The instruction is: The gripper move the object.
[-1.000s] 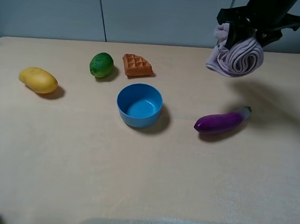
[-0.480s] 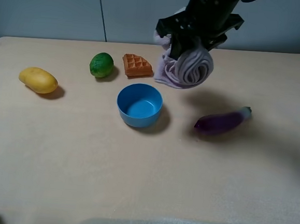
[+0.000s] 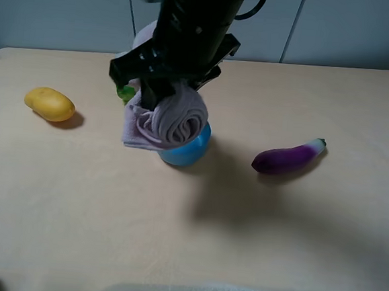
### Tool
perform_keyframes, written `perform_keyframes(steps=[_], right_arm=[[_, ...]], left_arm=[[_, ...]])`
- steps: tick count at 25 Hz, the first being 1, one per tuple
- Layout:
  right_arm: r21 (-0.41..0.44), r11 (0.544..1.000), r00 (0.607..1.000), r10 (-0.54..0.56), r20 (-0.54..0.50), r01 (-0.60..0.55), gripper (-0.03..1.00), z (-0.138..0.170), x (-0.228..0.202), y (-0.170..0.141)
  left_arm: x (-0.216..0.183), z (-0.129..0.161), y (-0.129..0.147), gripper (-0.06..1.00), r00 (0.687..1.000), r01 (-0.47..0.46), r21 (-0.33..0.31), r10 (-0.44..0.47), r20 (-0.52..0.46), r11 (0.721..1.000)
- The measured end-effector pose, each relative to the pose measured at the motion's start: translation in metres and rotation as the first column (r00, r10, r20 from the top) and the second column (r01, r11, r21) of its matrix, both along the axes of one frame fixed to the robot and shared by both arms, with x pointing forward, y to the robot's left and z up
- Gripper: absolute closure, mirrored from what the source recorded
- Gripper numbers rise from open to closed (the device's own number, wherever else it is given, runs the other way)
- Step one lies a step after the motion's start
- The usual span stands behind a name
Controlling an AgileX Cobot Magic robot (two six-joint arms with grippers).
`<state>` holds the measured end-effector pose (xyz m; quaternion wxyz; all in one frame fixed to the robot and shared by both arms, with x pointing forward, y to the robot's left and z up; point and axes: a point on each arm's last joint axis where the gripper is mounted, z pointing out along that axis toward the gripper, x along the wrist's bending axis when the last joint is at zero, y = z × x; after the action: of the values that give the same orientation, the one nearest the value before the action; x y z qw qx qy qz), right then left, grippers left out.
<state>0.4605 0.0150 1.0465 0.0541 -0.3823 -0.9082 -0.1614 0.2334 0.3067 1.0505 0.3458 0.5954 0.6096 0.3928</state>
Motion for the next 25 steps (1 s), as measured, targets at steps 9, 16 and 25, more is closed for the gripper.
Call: perform_keyframes(steps=[9, 16, 25], right_arm=[[0.038, 0.986, 0.987, 0.161, 0.018, -0.162, 0.59, -0.001, -0.062, 0.041], [0.024, 0.983, 0.983, 0.184, -0.01, -0.183, 0.59, -0.02, -0.07, 0.057], [0.037, 0.981, 0.982, 0.19, 0.003, -0.19, 0.59, -0.031, -0.059, 0.08]], left_arm=[[0.0, 0.0, 0.0, 0.1, 1.0, 0.0, 0.0, 0.0, 0.0, 1.0], [0.0, 0.0, 0.0, 0.1, 1.0, 0.0, 0.0, 0.0, 0.0, 1.0], [0.0, 0.0, 0.0, 0.1, 1.0, 0.0, 0.0, 0.0, 0.0, 1.0]])
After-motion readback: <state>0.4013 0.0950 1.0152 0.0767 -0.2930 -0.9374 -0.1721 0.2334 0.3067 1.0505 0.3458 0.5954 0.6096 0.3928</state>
